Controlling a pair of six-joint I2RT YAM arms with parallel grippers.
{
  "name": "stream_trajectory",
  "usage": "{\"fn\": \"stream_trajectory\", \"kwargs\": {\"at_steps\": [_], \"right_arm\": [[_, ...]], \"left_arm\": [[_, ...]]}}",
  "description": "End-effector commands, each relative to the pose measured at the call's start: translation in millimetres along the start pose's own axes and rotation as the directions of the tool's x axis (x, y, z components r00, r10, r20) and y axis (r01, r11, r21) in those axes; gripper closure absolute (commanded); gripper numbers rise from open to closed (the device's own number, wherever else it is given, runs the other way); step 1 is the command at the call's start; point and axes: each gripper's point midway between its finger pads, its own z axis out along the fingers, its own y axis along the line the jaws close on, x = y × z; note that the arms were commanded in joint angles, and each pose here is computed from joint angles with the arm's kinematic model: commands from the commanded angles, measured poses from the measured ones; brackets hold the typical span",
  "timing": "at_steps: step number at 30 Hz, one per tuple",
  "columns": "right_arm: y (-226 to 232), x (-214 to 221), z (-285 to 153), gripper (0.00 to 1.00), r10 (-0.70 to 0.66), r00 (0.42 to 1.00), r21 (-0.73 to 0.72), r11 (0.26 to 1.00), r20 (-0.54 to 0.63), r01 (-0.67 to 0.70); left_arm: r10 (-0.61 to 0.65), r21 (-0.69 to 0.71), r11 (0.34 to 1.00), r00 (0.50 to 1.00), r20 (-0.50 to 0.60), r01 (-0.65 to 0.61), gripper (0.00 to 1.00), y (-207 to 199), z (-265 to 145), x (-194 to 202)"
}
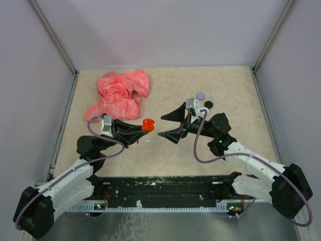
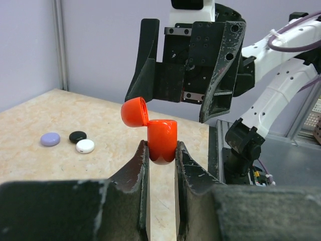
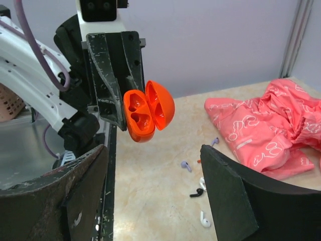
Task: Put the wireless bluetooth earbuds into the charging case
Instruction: Adjust the charging case.
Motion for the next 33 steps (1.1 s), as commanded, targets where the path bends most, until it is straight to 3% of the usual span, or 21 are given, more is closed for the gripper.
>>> {"fn": "stream_trajectory", "kwargs": {"at_steps": [1, 13, 33], "right_arm": [[18.6, -34.8, 3.8, 0.27, -0.082, 0.983, -0.1, 0.99, 0.166, 0.1], [24.3, -32.6, 17.8, 0.38, -0.035, 0.979, -0.138, 0.988, 0.2, 0.063], [44.2, -43.5, 25.6, 0.56, -0.001, 0.968, -0.23, 0.971, 0.251, 0.06]], "left_arm": [[0.049, 0.124, 0.991, 0.996, 0.076, -0.058, 1.0, -22.9, 6.9, -23.4], [0.072, 0.18, 0.979, 0.986, 0.154, -0.099, 1.0, -31.7, 14.0, -40.8], [0.067, 0.147, 0.985, 0.989, 0.131, -0.086, 1.0, -26.4, 20.0, -34.4]]}}
